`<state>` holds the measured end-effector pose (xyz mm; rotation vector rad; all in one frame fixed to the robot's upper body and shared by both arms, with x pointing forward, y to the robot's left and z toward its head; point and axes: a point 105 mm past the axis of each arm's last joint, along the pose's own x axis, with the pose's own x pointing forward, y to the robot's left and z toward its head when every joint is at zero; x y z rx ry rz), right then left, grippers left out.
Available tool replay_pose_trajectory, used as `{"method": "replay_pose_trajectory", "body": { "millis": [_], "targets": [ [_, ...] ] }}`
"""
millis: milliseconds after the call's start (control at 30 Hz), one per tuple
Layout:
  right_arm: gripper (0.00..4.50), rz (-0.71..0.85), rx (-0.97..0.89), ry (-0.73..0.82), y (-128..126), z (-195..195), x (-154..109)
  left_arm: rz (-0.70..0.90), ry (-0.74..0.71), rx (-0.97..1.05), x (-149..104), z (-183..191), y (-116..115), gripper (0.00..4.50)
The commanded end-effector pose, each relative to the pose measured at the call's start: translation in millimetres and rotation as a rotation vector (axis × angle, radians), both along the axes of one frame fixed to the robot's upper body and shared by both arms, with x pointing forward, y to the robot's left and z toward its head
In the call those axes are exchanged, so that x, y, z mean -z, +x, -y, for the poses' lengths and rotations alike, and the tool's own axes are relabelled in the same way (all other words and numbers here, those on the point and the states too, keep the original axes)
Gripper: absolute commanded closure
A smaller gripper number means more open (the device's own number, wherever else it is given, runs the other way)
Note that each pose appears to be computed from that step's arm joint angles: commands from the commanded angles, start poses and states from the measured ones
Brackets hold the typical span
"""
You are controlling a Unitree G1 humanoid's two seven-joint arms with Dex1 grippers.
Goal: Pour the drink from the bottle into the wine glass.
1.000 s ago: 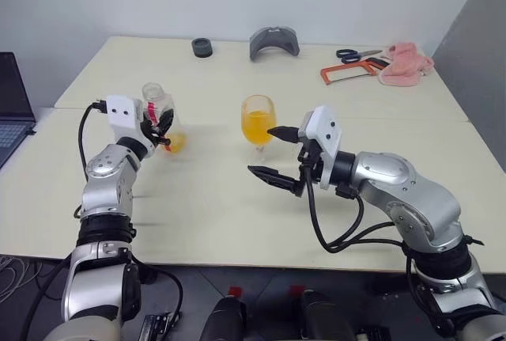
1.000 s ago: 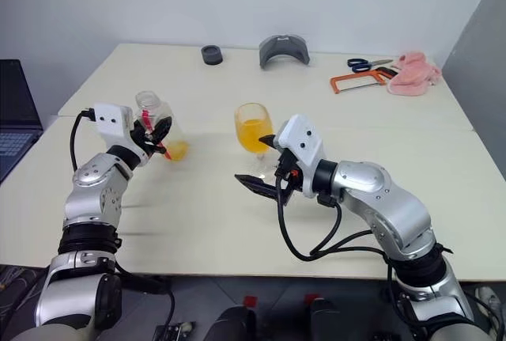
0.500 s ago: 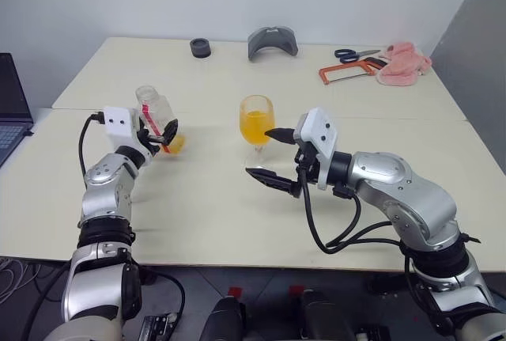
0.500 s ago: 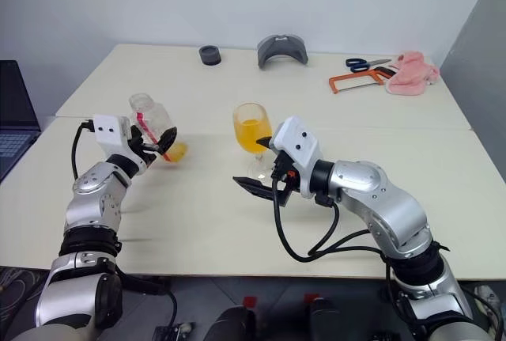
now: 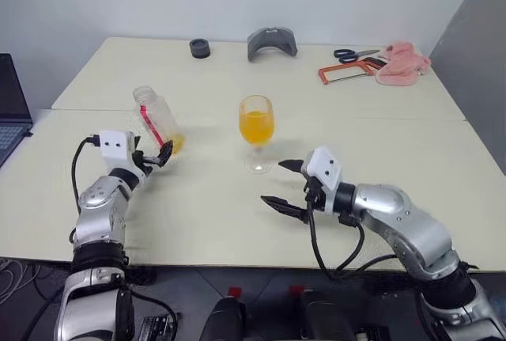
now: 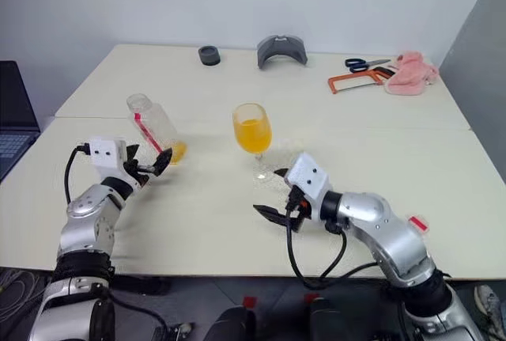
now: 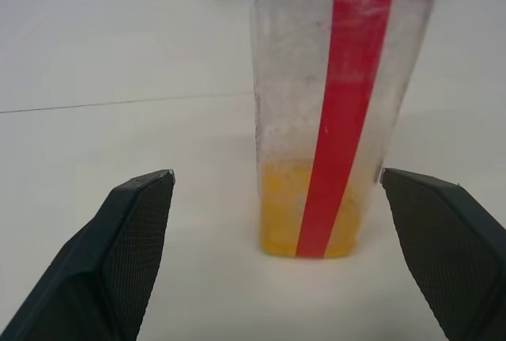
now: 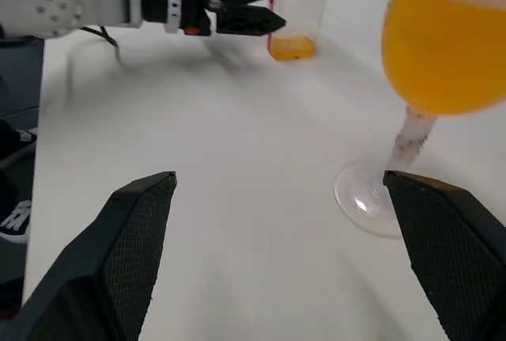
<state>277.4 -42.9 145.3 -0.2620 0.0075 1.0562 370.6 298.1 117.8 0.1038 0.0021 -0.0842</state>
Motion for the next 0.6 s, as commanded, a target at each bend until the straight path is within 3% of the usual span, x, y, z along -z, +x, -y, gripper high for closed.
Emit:
{"method": "replay_pose_trajectory", "body": {
  "millis": [33, 200, 300, 600],
  "targets": [
    [0.0, 0.089, 0.102, 0.112, 5, 15, -10, 0.066, 0.063, -0.024, -19, -1, -19, 0.01],
    [0.0, 0.12, 0.369, 0.322, 17, 48, 3, 0.129, 0.043, -0.051, -19, 10, -49, 0.01],
    [0.0, 0.147, 0.497, 0.367, 24, 58, 13, 0.145, 0.025, -0.069, -16, 17, -57, 0.01],
    [0.0, 0.183, 0.531, 0.364, 35, 60, 19, 0.188, 0.019, -0.078, -26, 23, -62, 0.01]
  ]
}}
